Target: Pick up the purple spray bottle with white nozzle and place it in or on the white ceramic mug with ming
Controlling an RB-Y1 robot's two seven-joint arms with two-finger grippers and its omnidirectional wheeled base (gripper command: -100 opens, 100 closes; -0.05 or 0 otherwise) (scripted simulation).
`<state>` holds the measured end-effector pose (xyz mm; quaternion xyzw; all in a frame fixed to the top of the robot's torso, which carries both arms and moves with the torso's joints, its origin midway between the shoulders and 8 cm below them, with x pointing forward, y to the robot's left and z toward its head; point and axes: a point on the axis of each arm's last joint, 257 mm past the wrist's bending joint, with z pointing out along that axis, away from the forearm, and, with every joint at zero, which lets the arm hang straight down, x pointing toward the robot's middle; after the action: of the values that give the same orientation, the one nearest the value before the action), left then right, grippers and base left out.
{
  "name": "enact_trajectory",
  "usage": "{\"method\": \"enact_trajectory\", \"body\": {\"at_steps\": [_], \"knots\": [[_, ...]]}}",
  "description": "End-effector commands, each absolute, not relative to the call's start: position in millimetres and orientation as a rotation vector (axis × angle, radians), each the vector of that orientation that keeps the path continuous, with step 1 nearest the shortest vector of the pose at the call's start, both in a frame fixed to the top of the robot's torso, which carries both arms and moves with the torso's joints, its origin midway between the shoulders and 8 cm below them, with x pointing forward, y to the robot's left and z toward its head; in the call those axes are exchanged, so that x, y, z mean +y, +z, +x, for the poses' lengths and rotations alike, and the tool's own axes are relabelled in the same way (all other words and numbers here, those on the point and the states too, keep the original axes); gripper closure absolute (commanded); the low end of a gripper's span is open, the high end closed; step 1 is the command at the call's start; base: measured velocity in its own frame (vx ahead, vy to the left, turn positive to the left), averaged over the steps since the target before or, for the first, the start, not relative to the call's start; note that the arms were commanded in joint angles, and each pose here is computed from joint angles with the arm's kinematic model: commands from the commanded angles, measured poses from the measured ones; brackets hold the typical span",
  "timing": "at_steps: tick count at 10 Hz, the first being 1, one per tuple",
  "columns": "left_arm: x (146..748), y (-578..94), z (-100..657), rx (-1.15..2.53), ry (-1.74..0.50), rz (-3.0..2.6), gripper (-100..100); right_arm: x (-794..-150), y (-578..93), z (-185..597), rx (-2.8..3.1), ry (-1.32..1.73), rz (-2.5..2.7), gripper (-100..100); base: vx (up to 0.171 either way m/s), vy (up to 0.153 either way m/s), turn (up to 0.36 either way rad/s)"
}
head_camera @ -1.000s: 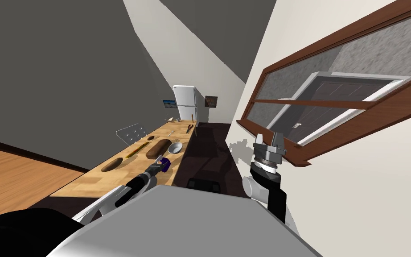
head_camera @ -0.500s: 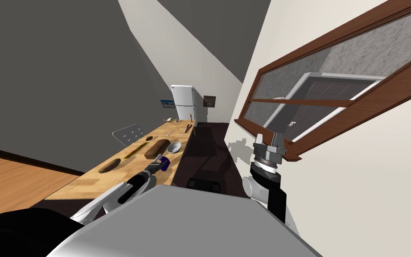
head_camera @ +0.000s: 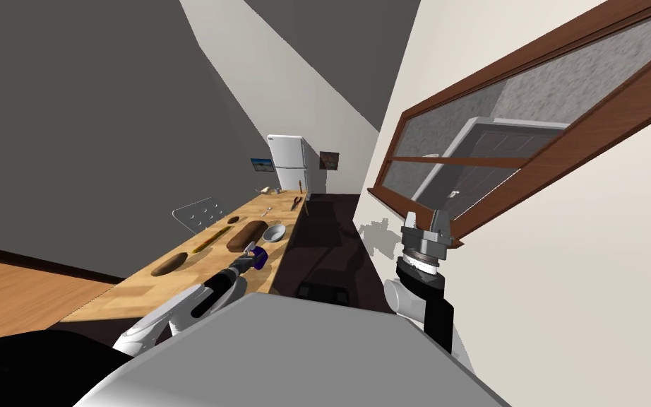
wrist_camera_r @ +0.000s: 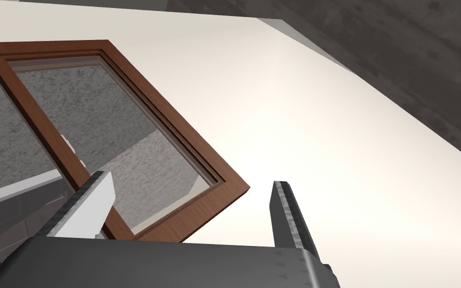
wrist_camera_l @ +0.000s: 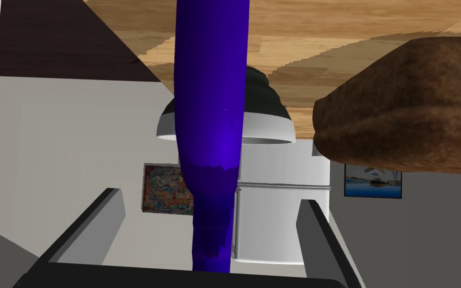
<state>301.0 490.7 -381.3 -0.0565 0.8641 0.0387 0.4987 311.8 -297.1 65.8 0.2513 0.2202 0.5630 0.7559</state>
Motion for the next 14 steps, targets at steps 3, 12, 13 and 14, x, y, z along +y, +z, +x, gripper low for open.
{"method": "enact_trajectory", "body": {"at_steps": [3,12,13,14], "knots": [[504.7,-382.8,309.8,2.089,0.114,-0.151,-100,-297.1,65.8,311.8,0.480,1.228,0.548,0,-0.034,-0.015,-0.059],[523.0,-383.4,321.2,2.084,0.125,-0.201,100,-297.2,65.8,311.8,0.480,1.228,0.548,0,-0.027,-0.012,-0.042],[522.9,-383.4,321.2,2.084,0.126,-0.201,100,-297.2,65.8,311.8,0.480,1.228,0.548,0,0.000,0.000,0.000],[523.4,-383.1,321.3,2.083,0.126,-0.201,100,-297.2,65.8,311.8,0.480,1.228,0.548,0,0.000,0.000,0.000]]}}
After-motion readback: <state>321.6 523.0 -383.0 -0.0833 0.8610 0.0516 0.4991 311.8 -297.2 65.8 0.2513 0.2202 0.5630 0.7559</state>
